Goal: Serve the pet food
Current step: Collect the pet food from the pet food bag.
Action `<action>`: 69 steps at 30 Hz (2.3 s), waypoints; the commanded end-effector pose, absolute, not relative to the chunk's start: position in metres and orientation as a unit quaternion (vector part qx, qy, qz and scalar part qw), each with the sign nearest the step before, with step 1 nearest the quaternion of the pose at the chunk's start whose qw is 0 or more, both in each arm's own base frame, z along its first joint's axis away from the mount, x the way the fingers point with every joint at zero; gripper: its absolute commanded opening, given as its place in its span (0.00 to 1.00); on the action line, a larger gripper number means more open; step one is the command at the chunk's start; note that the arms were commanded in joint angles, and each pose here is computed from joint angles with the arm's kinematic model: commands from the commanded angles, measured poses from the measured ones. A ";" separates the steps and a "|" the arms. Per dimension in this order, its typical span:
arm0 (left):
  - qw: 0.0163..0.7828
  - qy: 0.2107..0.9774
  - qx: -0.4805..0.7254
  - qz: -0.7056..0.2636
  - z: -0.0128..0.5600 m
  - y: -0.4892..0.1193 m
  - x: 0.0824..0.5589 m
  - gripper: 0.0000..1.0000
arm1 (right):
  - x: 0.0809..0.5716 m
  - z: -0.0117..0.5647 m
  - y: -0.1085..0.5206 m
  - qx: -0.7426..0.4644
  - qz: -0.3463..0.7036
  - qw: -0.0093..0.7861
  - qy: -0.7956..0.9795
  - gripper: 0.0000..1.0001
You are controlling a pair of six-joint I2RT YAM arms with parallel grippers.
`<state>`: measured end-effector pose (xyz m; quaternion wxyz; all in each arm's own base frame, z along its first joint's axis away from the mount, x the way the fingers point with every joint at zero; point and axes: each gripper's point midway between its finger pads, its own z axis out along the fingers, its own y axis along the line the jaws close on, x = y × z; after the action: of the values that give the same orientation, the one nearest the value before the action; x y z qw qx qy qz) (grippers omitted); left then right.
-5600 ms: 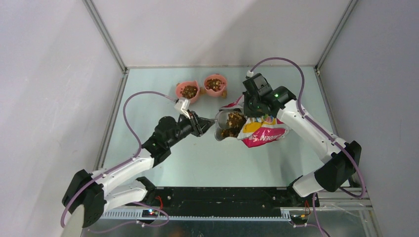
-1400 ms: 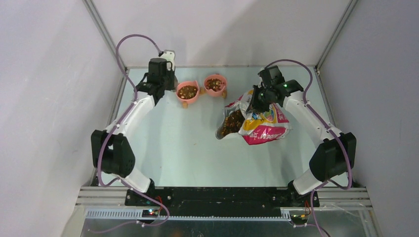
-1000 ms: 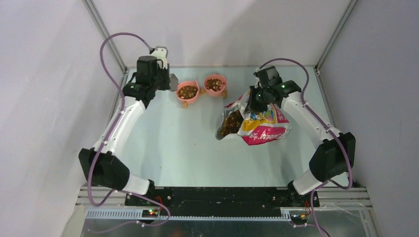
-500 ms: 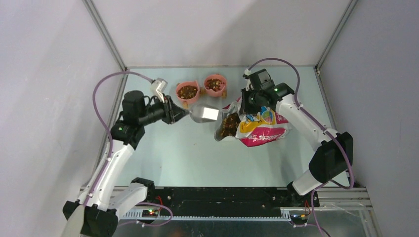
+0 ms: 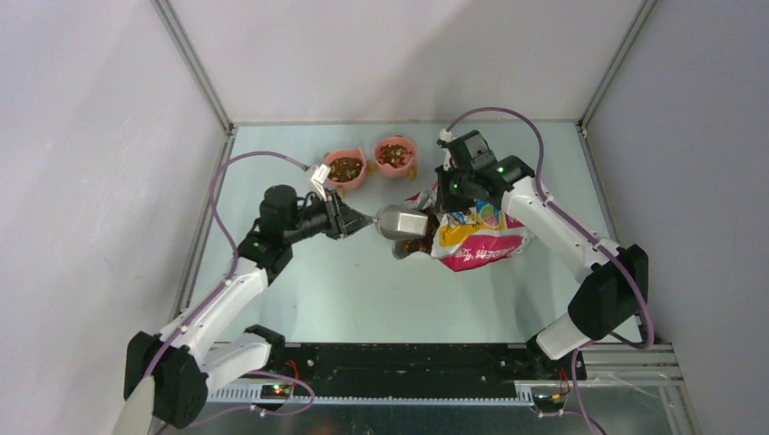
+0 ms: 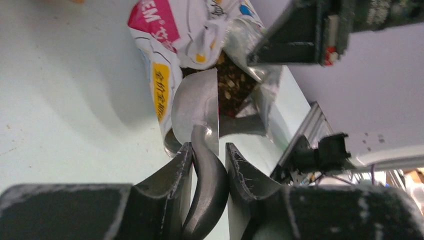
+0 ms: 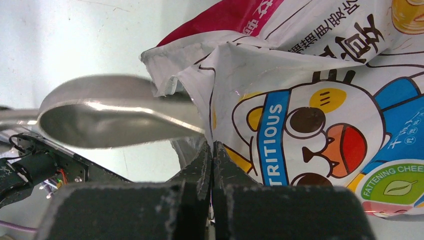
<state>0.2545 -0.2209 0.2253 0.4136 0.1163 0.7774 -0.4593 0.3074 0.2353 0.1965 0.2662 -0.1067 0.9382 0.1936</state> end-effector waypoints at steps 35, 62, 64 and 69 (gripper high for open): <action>0.405 0.729 0.069 -0.548 0.211 -0.296 0.312 0.00 | 0.322 0.243 0.222 -0.046 0.257 0.310 0.914 0.00; 0.261 0.727 -0.033 -0.634 0.223 -0.270 0.307 0.00 | 0.333 0.240 0.212 -0.014 0.247 0.310 0.918 0.00; 0.253 0.727 -0.036 -0.637 0.222 -0.268 0.306 0.00 | 0.334 0.241 0.212 -0.013 0.247 0.311 0.918 0.00; 0.237 0.747 -0.045 -0.619 0.208 -0.254 0.301 0.00 | 0.337 0.242 0.210 -0.010 0.247 0.313 0.917 0.00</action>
<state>0.3050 -0.2632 0.1952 0.2338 -0.0598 0.7544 -0.6105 0.3147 0.2153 0.2120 0.2523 -0.0241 0.9379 0.2370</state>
